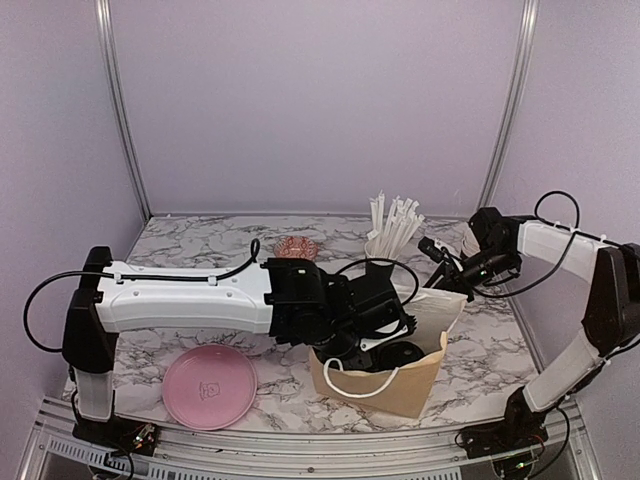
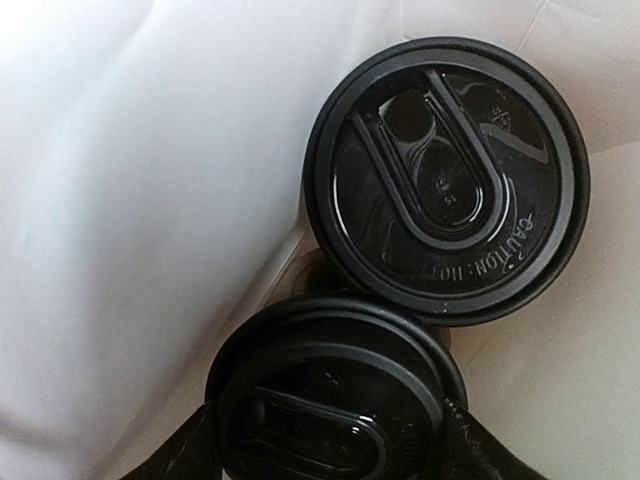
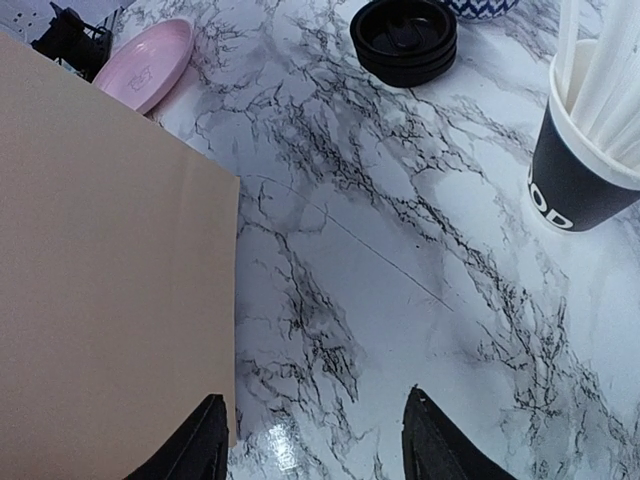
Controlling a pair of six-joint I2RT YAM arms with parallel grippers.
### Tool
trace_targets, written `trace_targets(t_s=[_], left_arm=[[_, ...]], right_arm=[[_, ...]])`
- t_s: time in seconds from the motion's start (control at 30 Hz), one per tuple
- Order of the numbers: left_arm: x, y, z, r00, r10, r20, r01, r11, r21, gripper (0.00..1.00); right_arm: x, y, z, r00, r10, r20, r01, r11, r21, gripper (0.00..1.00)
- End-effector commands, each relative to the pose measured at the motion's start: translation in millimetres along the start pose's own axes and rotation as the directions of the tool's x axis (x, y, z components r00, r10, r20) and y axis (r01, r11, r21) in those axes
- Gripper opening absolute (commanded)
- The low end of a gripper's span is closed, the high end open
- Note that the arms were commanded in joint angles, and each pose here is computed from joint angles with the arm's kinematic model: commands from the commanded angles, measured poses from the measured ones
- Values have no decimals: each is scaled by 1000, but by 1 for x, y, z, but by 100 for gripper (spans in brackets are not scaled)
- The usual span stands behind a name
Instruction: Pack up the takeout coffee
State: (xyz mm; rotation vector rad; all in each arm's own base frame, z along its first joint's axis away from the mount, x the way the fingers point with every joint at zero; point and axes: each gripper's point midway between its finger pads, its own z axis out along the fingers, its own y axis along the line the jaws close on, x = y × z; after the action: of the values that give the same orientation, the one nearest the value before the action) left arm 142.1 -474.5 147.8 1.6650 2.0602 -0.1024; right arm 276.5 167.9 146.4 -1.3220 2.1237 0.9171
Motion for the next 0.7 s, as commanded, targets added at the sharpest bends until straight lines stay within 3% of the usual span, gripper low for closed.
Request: trace_targets(t_s=[0.0, 0.3, 0.67], left_arm=[[41, -14, 66, 986, 51, -158, -45, 998, 41, 46], [34, -28, 54, 991, 2, -131, 15, 991, 135, 47], [49, -39, 95, 973, 64, -221, -31, 988, 149, 46]], right_arm=[[-5, 3, -4, 1000, -8, 25, 8, 1000, -12, 57], [-5, 5, -2, 999, 2, 39, -1, 1000, -26, 57], [-5, -3, -1, 998, 38, 49, -36, 999, -37, 57]])
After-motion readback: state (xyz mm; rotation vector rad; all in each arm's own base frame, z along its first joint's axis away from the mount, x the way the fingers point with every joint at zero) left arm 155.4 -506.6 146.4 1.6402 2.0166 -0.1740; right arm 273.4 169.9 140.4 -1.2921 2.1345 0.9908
